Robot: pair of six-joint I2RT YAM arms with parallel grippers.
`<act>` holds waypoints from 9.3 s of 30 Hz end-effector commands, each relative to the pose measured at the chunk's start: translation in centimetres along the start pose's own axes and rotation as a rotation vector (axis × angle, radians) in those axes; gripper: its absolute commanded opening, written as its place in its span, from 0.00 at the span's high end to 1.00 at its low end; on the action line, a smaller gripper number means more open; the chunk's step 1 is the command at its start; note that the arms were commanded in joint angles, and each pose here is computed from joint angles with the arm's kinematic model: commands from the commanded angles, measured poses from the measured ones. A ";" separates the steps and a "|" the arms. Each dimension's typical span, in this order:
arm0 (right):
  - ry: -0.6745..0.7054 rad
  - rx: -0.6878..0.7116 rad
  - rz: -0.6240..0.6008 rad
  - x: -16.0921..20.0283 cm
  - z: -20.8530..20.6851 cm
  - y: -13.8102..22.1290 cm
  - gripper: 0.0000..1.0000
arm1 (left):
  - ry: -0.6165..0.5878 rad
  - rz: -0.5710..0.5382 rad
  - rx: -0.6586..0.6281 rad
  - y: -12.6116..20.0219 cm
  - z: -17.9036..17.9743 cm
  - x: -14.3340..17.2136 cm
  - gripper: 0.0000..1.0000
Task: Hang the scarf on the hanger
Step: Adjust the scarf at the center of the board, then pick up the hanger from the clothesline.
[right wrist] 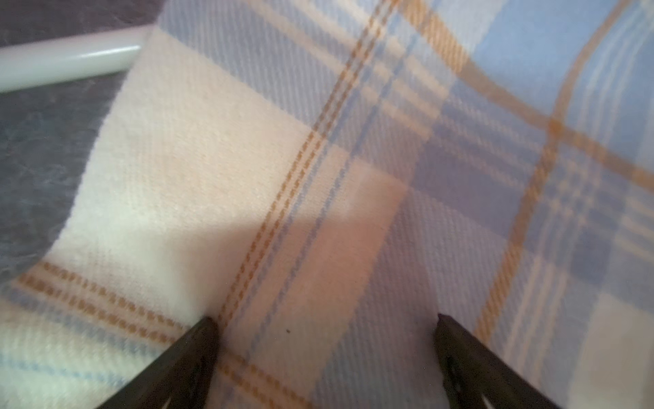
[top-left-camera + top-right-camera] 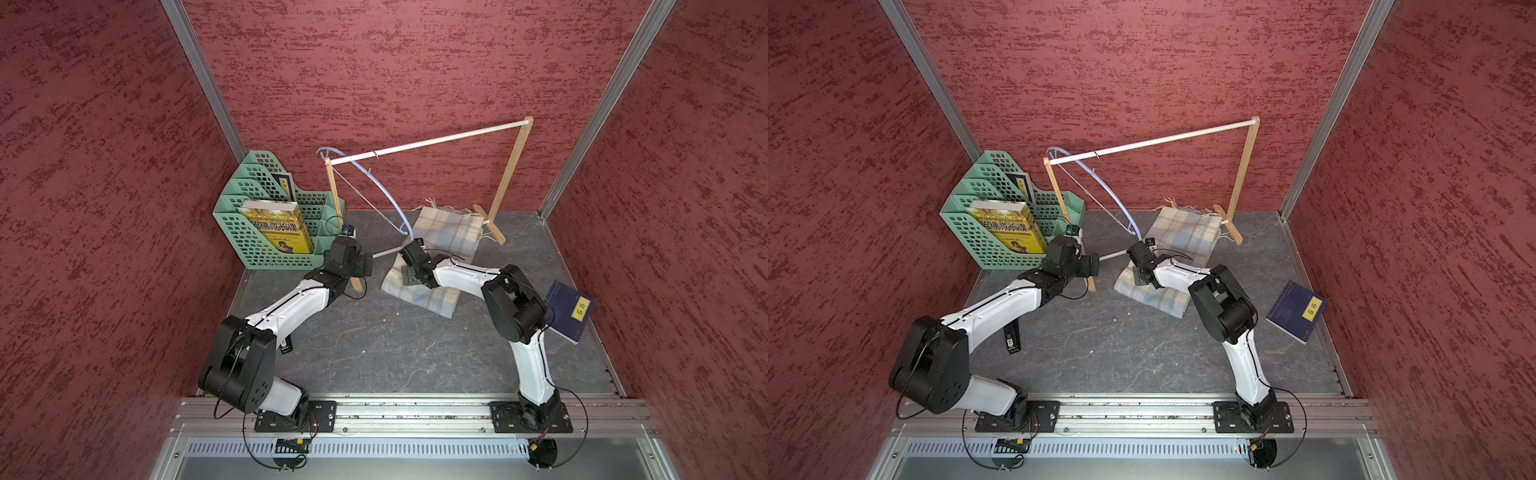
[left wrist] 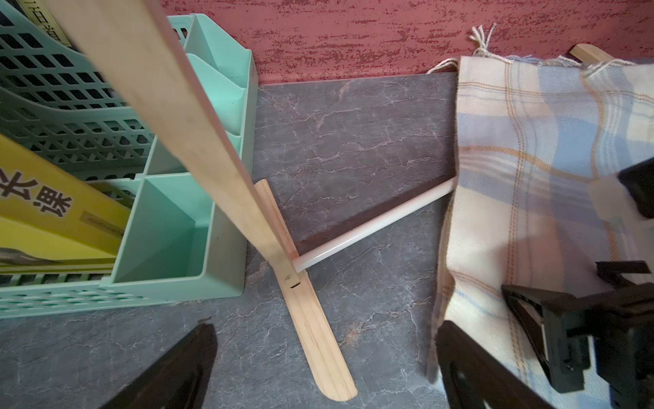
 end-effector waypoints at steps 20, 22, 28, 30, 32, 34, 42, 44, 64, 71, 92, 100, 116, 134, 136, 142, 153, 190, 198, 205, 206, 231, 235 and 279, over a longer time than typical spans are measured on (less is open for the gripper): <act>0.114 0.058 0.198 20.4 -2.8 11.0 0.02 | -0.043 0.040 0.133 3.6 -4.9 -0.1 0.00; 0.112 0.082 0.201 21.6 -3.6 12.1 0.02 | -0.057 0.048 0.171 4.0 -6.4 0.1 0.00; 0.062 0.156 0.192 24.1 -7.0 15.0 0.02 | -0.105 0.078 0.310 4.2 -11.9 0.8 0.00; 0.041 0.175 0.186 24.6 -8.2 15.7 0.01 | -0.128 0.107 0.333 3.1 -13.7 1.3 0.00; 0.020 0.183 0.174 24.7 -9.1 16.0 0.02 | -0.143 0.128 0.364 2.1 -15.6 1.4 0.00; -0.017 0.161 0.145 24.2 -9.3 16.5 0.02 | -0.146 0.165 0.393 0.3 -17.4 1.9 0.00; -0.065 0.167 -0.003 20.7 -9.6 18.6 0.02 | -0.137 0.242 0.402 -6.5 -21.1 3.5 0.00; -0.092 0.168 -0.026 20.2 -9.9 19.0 0.02 | -0.131 0.304 0.402 -8.1 -21.6 5.2 0.00; -0.270 0.105 0.116 20.7 -10.4 12.6 0.02 | 0.026 0.552 0.155 -6.5 -14.0 15.8 0.00; -0.360 0.129 0.118 18.3 -13.4 10.5 0.01 | 0.019 0.603 0.132 -4.8 -14.4 18.4 0.00; -0.380 0.071 0.112 9.5 -18.9 10.1 0.01 | -0.024 0.645 -0.008 -0.5 -12.8 22.7 0.00; -0.434 -0.081 0.138 10.2 -17.6 11.8 1.00 | -0.064 0.641 -0.065 1.3 -12.0 22.7 0.00; -0.597 -0.074 0.282 14.0 -15.8 7.1 1.00 | -0.104 0.659 -0.094 1.4 -11.7 22.8 0.00; -0.641 0.057 0.280 14.7 -18.0 9.0 1.00 | -0.070 0.699 -0.220 3.5 -8.9 24.1 0.00; -0.658 0.059 0.273 15.0 -18.2 9.3 1.00 | -0.056 0.706 -0.220 3.8 -9.0 24.4 0.00; -0.666 0.082 0.257 15.3 -18.7 9.3 1.00 | -0.041 0.729 -0.226 4.6 -9.5 25.9 0.00; -0.645 0.077 0.232 14.8 -18.6 8.8 1.00 | -0.012 0.750 -0.236 5.5 -10.4 27.2 0.00; 0.182 -0.534 -0.284 -12.7 5.7 31.9 0.24 | -0.085 0.208 0.040 12.6 -6.4 9.0 0.00; 0.183 -0.607 -0.317 -13.3 9.7 34.0 0.24 | -0.130 0.359 0.050 11.0 -7.7 14.1 0.00; 0.165 -0.635 -0.284 -12.4 12.3 32.9 0.23 | -0.129 0.381 0.032 10.4 -7.7 15.3 0.00; 0.159 -0.621 -0.273 -12.2 12.6 32.2 0.24 | -0.133 0.381 0.028 10.3 -7.7 15.4 0.00; 0.134 -0.376 -0.271 -8.9 11.3 29.1 0.34 | -0.124 0.376 0.019 10.2 -7.0 16.3 0.00; 0.126 -0.347 -0.275 -8.5 10.7 28.8 0.38 | -0.128 0.378 0.017 10.2 -7.0 16.4 0.00; 0.136 -0.208 -0.624 -13.0 5.2 34.4 1.00 | -0.133 0.124 -0.039 12.4 -5.7 6.9 0.00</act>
Point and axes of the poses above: each gripper's point midway between its finger pads, its own y axis back along the fingers, its own z axis along the line the jaws close on, x = y × z, the point moved 3 cm from there along y, back along the fingers, and after that the axes turned 5 degrees about -y, right-handed, at the moved point
